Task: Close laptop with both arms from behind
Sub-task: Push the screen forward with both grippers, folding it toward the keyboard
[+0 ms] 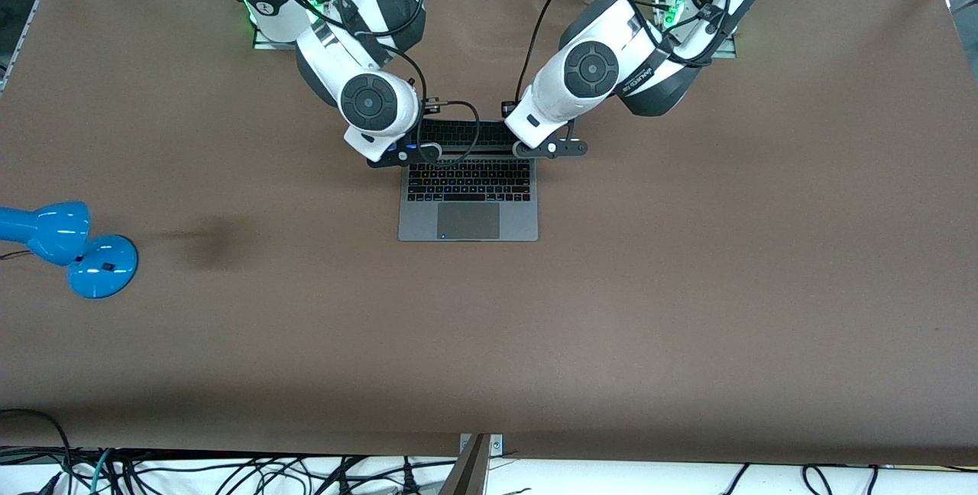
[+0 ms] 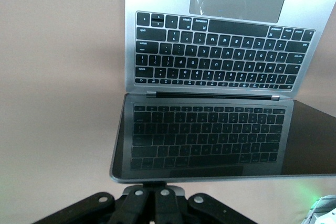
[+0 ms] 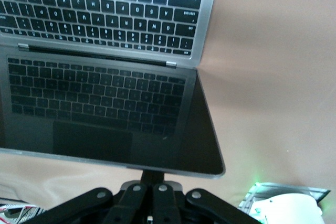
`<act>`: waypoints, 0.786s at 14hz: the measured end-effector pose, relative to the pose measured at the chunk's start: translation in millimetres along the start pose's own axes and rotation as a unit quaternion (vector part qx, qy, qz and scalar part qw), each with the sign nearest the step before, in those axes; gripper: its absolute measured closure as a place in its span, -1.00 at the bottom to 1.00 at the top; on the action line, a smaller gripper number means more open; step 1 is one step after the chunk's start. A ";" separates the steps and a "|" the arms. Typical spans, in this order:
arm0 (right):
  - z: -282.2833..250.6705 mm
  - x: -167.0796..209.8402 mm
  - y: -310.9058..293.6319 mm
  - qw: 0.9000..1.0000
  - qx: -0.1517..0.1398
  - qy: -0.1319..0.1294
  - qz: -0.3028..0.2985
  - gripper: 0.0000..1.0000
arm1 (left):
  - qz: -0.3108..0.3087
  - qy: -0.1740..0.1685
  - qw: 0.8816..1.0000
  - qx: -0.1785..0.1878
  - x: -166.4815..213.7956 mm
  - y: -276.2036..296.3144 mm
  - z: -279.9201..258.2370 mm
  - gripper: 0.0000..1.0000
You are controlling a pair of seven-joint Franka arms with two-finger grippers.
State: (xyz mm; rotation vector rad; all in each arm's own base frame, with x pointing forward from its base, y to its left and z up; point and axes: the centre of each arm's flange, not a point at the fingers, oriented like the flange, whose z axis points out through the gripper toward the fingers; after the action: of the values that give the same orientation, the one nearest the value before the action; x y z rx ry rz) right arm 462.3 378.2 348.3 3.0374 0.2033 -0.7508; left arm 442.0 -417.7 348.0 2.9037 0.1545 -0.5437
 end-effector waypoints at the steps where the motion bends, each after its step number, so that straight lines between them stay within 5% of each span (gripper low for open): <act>1: -1.3 1.7 1.6 1.000 0.001 0.003 -0.003 0.98 | 0.000 0.001 1.000 -0.001 0.6 0.1 -0.1 0.98; 11: -17.4 23.6 25.1 0.998 0.026 0.046 -0.023 0.98 | 0.001 0.005 1.000 -0.001 7.6 -1.3 6.2 0.98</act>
State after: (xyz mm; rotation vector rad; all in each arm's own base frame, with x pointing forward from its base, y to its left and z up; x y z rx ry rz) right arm 494.2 356.8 352.1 3.1298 0.2607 -0.6292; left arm 446.7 -417.1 339.3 2.9041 0.1540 -0.5282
